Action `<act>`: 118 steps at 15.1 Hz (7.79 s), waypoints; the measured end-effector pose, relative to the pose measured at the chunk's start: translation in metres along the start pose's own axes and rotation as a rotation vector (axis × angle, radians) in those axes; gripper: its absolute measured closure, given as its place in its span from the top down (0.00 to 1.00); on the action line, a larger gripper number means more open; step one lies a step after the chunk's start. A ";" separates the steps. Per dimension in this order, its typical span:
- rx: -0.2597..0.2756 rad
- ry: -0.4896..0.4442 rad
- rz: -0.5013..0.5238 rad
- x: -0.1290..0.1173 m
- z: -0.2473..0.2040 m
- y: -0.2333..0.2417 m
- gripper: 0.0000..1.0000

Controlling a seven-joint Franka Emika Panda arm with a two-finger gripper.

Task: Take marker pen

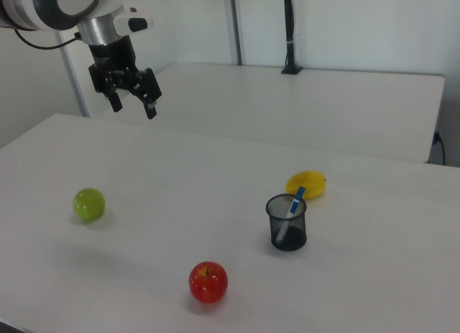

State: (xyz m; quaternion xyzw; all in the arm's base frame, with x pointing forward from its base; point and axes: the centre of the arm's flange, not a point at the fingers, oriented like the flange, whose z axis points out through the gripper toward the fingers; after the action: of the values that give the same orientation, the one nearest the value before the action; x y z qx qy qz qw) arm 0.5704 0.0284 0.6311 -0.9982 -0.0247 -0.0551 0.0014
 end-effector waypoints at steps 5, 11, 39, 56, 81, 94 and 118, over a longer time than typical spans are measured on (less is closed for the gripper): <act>-0.002 0.000 0.020 0.000 0.000 0.011 1.00; -0.023 0.143 0.095 0.013 -0.009 0.063 1.00; -0.253 0.421 0.286 0.061 0.209 0.245 0.82; -0.302 0.395 0.226 0.061 0.249 0.246 0.19; -0.065 0.460 0.168 0.078 0.106 0.050 0.19; 0.131 0.245 0.090 0.082 0.229 -0.089 0.19; 0.115 0.119 0.029 0.052 0.148 -0.117 1.00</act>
State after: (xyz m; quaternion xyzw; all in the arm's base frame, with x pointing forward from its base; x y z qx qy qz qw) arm 0.6322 0.1482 0.4902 -0.9916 -0.0133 -0.1129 0.0609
